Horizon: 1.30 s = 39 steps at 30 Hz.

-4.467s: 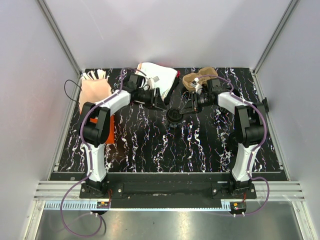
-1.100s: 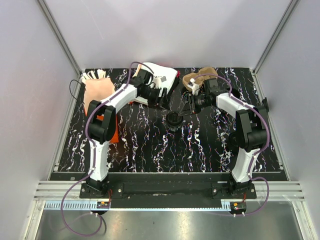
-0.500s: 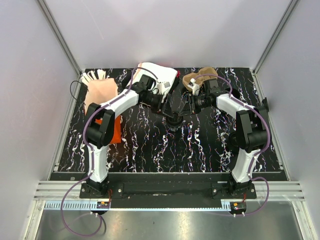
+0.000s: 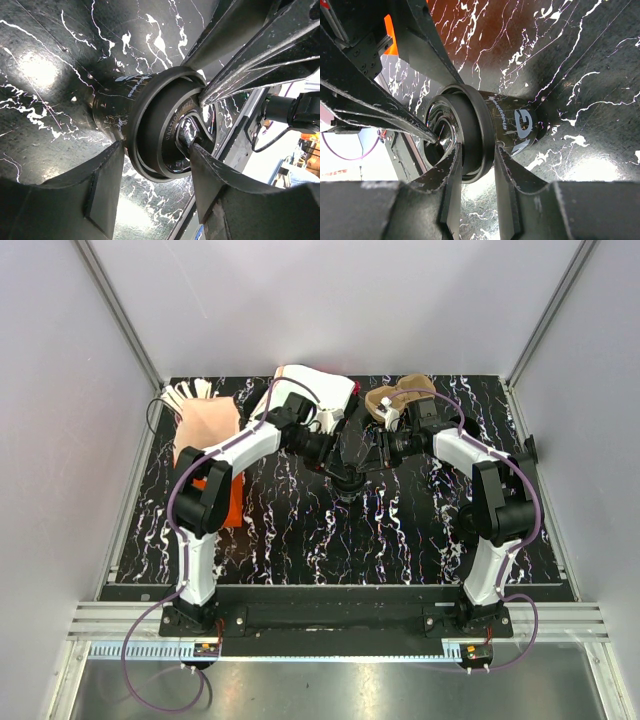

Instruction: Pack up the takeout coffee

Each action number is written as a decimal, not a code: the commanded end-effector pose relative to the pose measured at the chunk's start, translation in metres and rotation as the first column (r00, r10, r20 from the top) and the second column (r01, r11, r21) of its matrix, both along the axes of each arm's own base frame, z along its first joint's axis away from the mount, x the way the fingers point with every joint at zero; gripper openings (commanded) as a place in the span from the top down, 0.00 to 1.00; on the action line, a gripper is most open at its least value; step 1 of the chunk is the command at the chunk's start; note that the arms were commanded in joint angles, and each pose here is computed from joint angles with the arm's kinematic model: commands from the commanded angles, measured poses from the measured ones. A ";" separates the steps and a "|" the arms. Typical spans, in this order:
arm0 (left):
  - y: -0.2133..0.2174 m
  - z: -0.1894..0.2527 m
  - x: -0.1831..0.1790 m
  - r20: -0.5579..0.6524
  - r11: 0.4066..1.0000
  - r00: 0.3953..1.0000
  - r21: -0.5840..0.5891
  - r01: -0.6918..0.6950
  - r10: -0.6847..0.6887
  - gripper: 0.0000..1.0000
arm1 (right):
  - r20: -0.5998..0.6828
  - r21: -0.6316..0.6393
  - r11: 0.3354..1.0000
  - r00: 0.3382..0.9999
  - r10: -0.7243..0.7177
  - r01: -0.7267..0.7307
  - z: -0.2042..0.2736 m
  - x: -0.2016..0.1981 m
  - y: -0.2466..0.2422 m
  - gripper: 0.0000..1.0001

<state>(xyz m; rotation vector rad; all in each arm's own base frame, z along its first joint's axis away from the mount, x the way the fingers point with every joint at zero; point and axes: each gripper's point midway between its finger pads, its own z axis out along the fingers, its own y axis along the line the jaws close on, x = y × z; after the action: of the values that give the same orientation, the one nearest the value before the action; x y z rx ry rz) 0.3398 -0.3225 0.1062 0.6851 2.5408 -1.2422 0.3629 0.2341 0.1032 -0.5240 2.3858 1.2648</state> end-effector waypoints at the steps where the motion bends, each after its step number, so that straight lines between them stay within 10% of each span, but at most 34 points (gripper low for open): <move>1: 0.003 -0.005 0.011 0.049 0.999 0.999 0.045 -0.014 0.011 0.46 | 0.012 -0.148 0.989 1.000 -0.019 0.021 -0.037 -0.003 -0.013 0.85; 30: -0.001 -0.023 0.015 0.015 0.993 1.000 0.115 0.003 -0.004 0.46 | -0.111 0.250 0.968 0.992 0.053 -0.024 0.038 0.010 -0.011 0.41; 39: -0.003 -0.024 0.012 0.007 0.993 1.000 0.115 0.010 -0.011 0.46 | -0.196 0.227 0.971 0.980 -0.023 0.068 0.010 0.024 -0.020 0.54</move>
<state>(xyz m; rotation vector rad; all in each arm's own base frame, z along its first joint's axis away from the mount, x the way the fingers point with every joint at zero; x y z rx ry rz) 0.3458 -0.3311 0.1064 0.7085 2.5749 -1.2196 0.3740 0.2155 0.1181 -0.3249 2.3500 1.6031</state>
